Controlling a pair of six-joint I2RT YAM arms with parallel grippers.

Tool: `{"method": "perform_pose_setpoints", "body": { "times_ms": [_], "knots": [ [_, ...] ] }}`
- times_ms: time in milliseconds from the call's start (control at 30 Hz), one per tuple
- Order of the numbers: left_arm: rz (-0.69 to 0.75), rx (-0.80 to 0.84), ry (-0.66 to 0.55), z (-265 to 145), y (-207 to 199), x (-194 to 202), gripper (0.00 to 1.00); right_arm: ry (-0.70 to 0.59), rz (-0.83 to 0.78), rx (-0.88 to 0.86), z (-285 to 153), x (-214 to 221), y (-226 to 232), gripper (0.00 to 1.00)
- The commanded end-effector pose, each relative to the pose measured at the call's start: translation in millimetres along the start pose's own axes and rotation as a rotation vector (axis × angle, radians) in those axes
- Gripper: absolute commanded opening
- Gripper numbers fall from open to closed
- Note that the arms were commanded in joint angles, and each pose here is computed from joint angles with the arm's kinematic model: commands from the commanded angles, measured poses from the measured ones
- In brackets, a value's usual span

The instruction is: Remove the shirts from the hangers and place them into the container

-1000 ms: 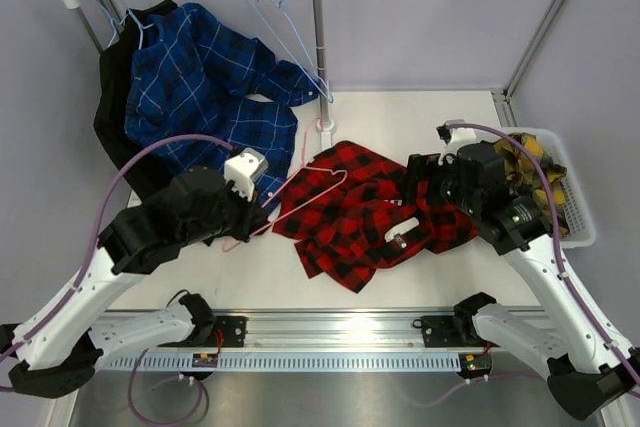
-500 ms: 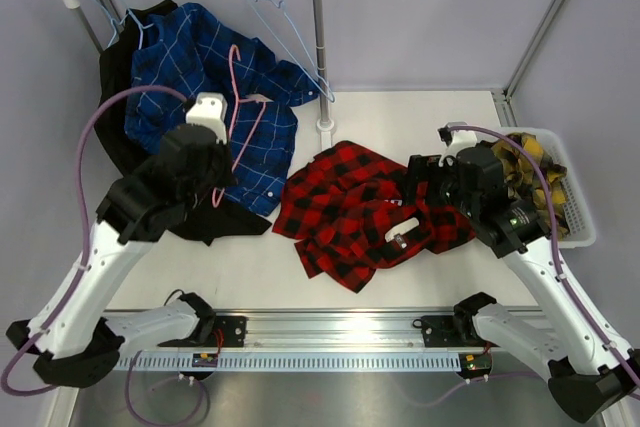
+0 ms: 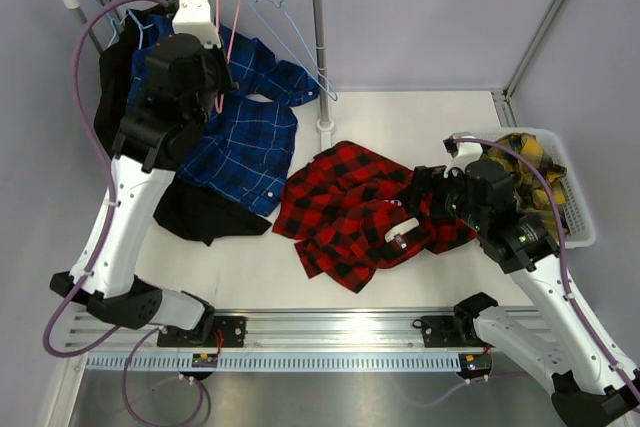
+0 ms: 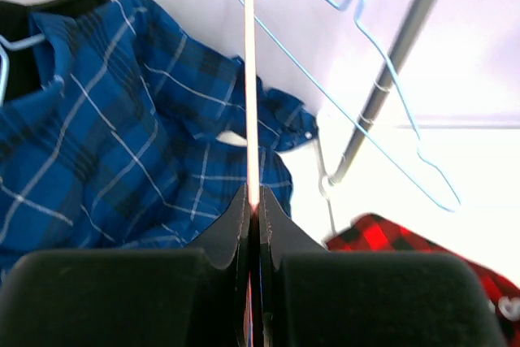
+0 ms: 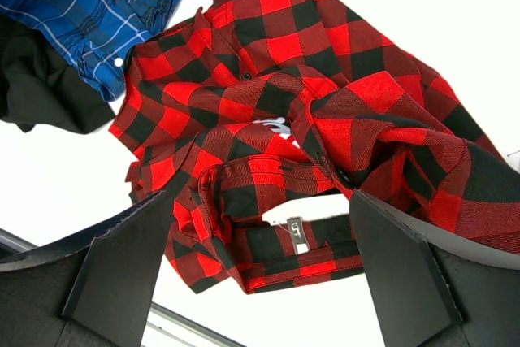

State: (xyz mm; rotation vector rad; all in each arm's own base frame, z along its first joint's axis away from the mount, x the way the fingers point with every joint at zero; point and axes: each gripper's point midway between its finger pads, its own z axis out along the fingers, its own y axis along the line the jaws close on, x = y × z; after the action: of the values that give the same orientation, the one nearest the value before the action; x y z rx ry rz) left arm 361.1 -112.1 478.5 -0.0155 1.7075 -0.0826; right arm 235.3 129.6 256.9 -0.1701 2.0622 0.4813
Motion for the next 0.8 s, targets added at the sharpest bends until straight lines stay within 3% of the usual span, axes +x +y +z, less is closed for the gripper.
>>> {"method": "perform_pose_setpoints", "body": {
  "times_ms": [0,467,633,767],
  "knots": [
    [0.014,-0.026,-0.057,22,4,-17,0.00,-0.030,-0.009,-0.036,-5,-8,8,1.00],
    [0.092,-0.099,0.089,70,17,42,0.00,-0.018,0.002,-0.022,1,-1,4,0.99],
    [0.072,-0.085,0.138,75,14,66,0.15,-0.003,0.007,0.048,4,4,-9,0.99],
    [0.058,-0.066,0.143,73,11,69,0.40,0.034,0.026,0.143,12,16,-26,0.99]
  ]
}}
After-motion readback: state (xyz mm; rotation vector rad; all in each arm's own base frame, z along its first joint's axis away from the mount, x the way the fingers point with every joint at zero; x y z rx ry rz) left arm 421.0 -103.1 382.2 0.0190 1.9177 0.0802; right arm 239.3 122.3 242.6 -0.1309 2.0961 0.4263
